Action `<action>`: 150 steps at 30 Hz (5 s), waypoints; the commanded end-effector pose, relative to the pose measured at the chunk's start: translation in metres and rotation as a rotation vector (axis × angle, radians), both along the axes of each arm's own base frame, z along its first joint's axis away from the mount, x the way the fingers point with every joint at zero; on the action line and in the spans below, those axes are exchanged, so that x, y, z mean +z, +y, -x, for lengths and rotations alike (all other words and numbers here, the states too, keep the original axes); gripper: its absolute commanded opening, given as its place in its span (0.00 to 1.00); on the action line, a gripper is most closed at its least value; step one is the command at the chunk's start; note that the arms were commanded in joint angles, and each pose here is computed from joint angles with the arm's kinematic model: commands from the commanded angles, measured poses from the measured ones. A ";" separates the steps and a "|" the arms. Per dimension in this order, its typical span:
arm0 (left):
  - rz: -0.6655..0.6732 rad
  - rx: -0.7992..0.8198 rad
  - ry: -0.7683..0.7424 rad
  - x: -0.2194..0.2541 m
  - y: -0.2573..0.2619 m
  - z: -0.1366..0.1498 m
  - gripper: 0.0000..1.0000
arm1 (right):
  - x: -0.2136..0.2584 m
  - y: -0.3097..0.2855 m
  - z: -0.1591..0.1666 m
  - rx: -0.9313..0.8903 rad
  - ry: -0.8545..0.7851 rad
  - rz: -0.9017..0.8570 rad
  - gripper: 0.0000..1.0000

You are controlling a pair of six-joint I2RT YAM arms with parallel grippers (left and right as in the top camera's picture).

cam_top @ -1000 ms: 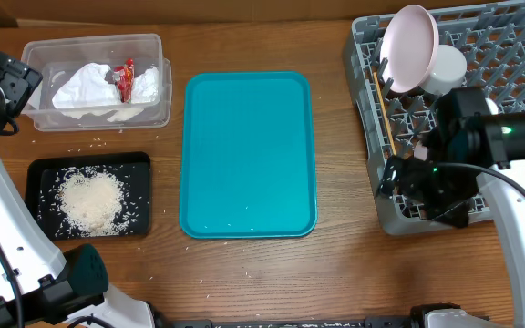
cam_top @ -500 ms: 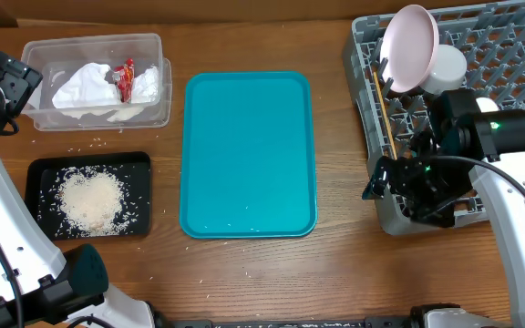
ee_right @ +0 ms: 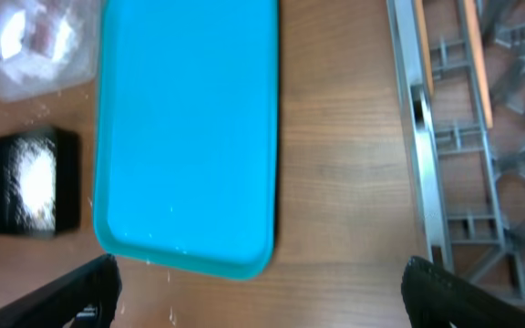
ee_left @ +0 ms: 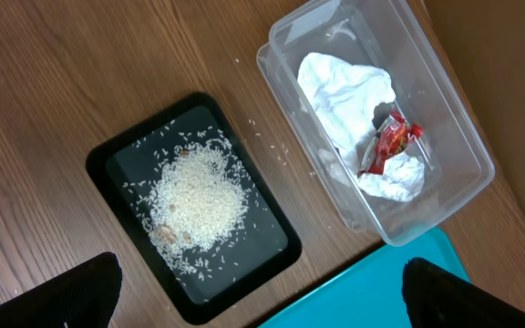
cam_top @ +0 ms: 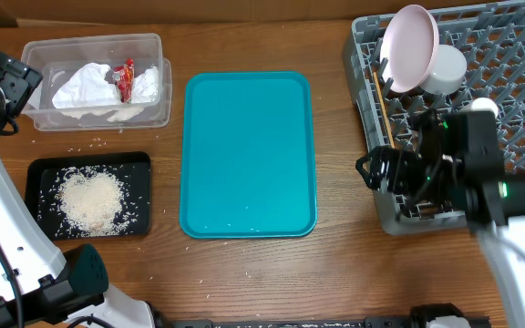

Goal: Sort waste into correct bins and load items into the dishwasher

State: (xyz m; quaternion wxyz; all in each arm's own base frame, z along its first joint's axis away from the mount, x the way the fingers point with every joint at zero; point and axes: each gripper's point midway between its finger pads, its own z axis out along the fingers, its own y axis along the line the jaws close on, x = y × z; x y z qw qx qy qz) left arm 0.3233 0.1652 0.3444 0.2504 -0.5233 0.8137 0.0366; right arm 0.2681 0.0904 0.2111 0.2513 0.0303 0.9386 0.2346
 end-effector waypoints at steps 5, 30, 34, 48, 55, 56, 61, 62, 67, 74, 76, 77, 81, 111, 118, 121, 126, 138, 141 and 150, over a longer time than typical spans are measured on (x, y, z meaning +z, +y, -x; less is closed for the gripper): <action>0.009 0.012 0.012 -0.005 0.001 -0.002 1.00 | -0.012 0.005 0.020 0.068 -0.338 -0.026 1.00; 0.009 0.012 0.012 -0.005 0.001 -0.002 1.00 | -0.030 -0.011 0.027 -0.029 -1.004 -0.020 1.00; 0.009 0.012 0.011 -0.005 0.001 -0.002 1.00 | -0.019 -0.023 0.025 -0.097 -1.051 0.009 1.00; 0.009 0.012 0.012 -0.005 0.001 -0.002 1.00 | -0.037 -0.049 0.025 -0.227 -0.984 0.091 1.00; 0.009 0.012 0.011 -0.005 0.001 -0.002 1.00 | -0.041 -0.070 0.022 -0.319 -0.973 0.194 1.00; 0.009 0.012 0.011 -0.005 0.001 -0.002 1.00 | -0.041 -0.070 0.022 -0.311 -0.977 0.208 1.00; 0.009 0.012 0.012 -0.005 0.001 -0.002 1.00 | -0.041 -0.070 0.023 -0.298 -0.982 0.225 1.00; 0.009 0.012 0.012 -0.005 0.001 -0.002 1.00 | -0.041 -0.068 0.023 -0.291 -0.983 0.220 1.00; 0.009 0.012 0.012 -0.005 0.001 -0.002 1.00 | -0.041 -0.066 0.023 -0.278 -0.983 0.213 1.00; 0.009 0.012 0.012 -0.005 0.001 -0.002 1.00 | -0.041 -0.066 0.023 -0.279 -0.983 0.214 1.00; 0.009 0.012 0.012 -0.005 0.001 -0.002 1.00 | -0.041 -0.066 0.023 -0.279 -0.983 0.214 1.00; 0.009 0.012 0.012 -0.005 0.001 -0.002 1.00 | -0.041 -0.066 0.023 -0.279 -0.983 0.214 1.00; 0.009 0.012 0.012 -0.005 0.001 -0.002 1.00 | -0.041 -0.066 0.023 -0.279 -0.983 0.214 1.00; 0.008 0.012 0.012 -0.005 0.001 -0.002 1.00 | -0.041 -0.066 0.023 -0.279 -0.983 0.214 1.00; -0.036 -0.108 0.053 -0.005 0.000 -0.002 1.00 | -0.041 -0.066 0.023 -0.279 -0.983 0.214 1.00; 0.036 -0.174 0.008 -0.004 -0.017 -0.008 1.00 | -0.041 -0.066 0.023 -0.279 -0.983 0.214 1.00; 0.028 -0.243 -0.035 0.012 -0.038 -0.004 1.00 | -0.041 -0.066 0.023 -0.279 -0.983 0.214 1.00; -0.075 -0.266 0.001 -0.013 -0.057 0.042 1.00 | -0.041 -0.066 0.023 -0.279 -0.983 0.213 1.00; -0.056 -0.298 -0.029 -0.035 -0.067 0.044 1.00 | -0.041 -0.066 0.023 -0.279 -0.983 0.214 1.00; -0.108 -0.571 -0.238 -0.096 -0.117 0.030 1.00 | -0.041 -0.066 0.023 -0.279 -0.983 0.214 1.00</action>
